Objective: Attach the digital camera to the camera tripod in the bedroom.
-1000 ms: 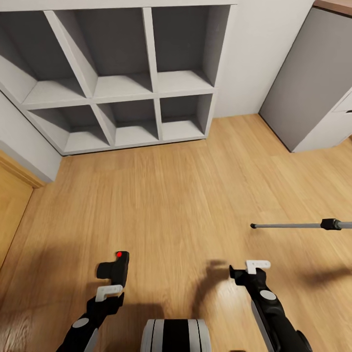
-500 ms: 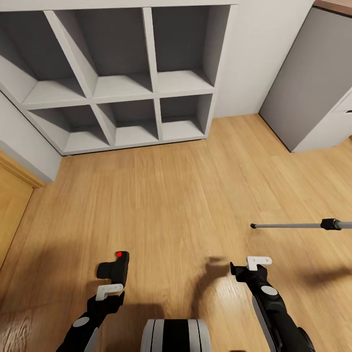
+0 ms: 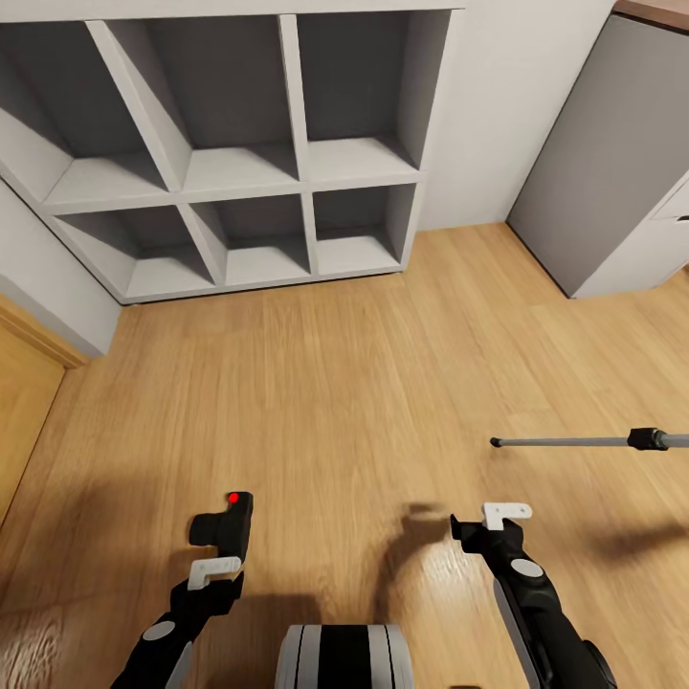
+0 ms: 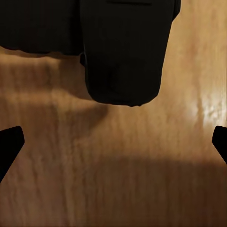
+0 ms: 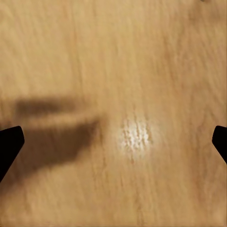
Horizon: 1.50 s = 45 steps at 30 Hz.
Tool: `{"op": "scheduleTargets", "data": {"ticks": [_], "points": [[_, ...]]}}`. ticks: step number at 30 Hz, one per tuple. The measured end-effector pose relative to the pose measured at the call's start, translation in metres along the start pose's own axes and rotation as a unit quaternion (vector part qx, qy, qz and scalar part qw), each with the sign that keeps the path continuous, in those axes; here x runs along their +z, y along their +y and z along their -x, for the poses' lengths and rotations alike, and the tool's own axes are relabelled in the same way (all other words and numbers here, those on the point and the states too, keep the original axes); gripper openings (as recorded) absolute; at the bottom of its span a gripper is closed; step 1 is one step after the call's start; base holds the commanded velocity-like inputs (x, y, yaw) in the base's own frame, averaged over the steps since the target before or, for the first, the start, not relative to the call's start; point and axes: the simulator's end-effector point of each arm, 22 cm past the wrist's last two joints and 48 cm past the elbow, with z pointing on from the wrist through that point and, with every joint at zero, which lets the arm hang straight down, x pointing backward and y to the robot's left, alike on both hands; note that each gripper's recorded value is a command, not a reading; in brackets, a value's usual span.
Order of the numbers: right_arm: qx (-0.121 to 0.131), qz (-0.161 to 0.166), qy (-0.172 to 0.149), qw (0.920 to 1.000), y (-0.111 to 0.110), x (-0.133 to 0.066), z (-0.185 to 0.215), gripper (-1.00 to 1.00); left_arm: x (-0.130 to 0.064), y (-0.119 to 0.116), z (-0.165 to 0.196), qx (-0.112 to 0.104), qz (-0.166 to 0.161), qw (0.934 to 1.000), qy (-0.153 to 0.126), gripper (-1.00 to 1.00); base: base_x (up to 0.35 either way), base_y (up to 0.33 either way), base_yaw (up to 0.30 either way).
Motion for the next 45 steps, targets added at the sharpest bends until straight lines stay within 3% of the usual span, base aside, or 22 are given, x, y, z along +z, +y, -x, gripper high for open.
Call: {"op": "scheduleTargets", "data": {"ticks": [19,30,40,45], "points": [[-0.001,0.0,0.002,1.0,0.0,0.0,-0.001,1.0,0.001,-0.001,-0.005,-0.005,-0.001,1.0,0.005,1.0,0.0,0.0,0.0],[-0.003,0.0,0.022,0.9998,0.001,0.01,-0.02,1.0,0.009,-0.008,-0.022,-0.006,-0.004,0.9997,0.023,1.0,0.0,0.0,0.0],[-0.007,-0.001,0.042,0.9991,0.002,0.02,-0.041,1.0,0.015,-0.008,-0.016,-0.003,-0.003,0.9999,0.014,1.0,0.0,0.0,0.0],[-0.007,-0.001,0.042,0.9991,0.003,0.02,-0.041,1.0,0.013,-0.009,0.001,-0.003,-0.004,1.0,-0.005,1.0,0.0,0.0,0.0]]}}
